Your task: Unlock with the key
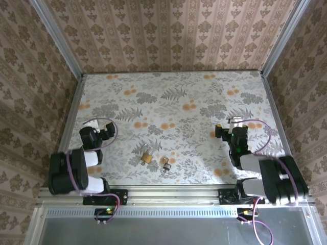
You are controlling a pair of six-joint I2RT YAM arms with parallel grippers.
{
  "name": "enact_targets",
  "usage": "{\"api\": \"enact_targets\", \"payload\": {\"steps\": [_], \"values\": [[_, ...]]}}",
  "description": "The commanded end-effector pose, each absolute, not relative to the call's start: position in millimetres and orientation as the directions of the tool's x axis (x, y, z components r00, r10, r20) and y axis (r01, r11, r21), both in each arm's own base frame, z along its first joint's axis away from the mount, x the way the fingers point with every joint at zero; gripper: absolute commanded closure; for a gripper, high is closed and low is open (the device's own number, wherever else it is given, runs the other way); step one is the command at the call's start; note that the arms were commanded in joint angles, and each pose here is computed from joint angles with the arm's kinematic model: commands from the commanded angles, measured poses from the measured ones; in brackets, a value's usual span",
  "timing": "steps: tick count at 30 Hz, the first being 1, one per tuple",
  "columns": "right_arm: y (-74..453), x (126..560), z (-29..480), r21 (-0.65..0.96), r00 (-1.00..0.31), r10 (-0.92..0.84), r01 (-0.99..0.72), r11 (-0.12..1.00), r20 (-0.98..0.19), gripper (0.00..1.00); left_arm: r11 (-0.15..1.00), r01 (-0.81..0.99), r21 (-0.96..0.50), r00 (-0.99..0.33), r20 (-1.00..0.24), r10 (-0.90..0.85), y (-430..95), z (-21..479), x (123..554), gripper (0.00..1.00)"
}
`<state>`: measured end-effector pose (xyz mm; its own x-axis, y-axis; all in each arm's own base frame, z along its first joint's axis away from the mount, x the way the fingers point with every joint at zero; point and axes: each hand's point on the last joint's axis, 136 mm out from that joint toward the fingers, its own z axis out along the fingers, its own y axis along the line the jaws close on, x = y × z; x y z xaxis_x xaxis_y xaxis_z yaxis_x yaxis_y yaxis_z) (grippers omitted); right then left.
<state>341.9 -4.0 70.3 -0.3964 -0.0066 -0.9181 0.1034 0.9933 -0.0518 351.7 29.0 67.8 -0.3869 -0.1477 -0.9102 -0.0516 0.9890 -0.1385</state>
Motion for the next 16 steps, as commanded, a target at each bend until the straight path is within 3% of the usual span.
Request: {"api": "enact_targets", "payload": {"steps": [1, 2, 3, 5, 16], "values": [[3, 390, 108, -0.041, -0.208, -0.028, 0.061, 0.997, -0.978, 0.00, 0.993, 0.113, -0.033, -0.200, -0.980, -0.010, 4, 113, 376, 0.00], [-12, 394, 100, -0.019, -0.327, 0.025, 0.128, 0.992, -0.945, 0.00, 0.999, 0.051, -0.017, -0.243, -0.970, -0.004, 10, 103, 382, 0.00], [-23, 399, 98, 0.019, -0.362, 0.078, 0.164, 0.986, -0.929, 0.00, 0.999, 0.043, -0.005, -0.245, -0.970, 0.006, 11, 103, 392, 0.00], [-17, 398, 99, 0.008, -0.331, 0.053, 0.134, 0.991, -0.942, 0.00, 0.998, 0.010, 0.059, -0.348, -0.936, 0.059, 4, 94, 398, 0.00], [-26, 393, 101, 0.003, -0.302, 0.066, 0.202, 0.979, -0.951, 0.00, 0.998, 0.060, 0.036, -0.301, -0.952, 0.053, 0, 98, 395, 0.00]]}}
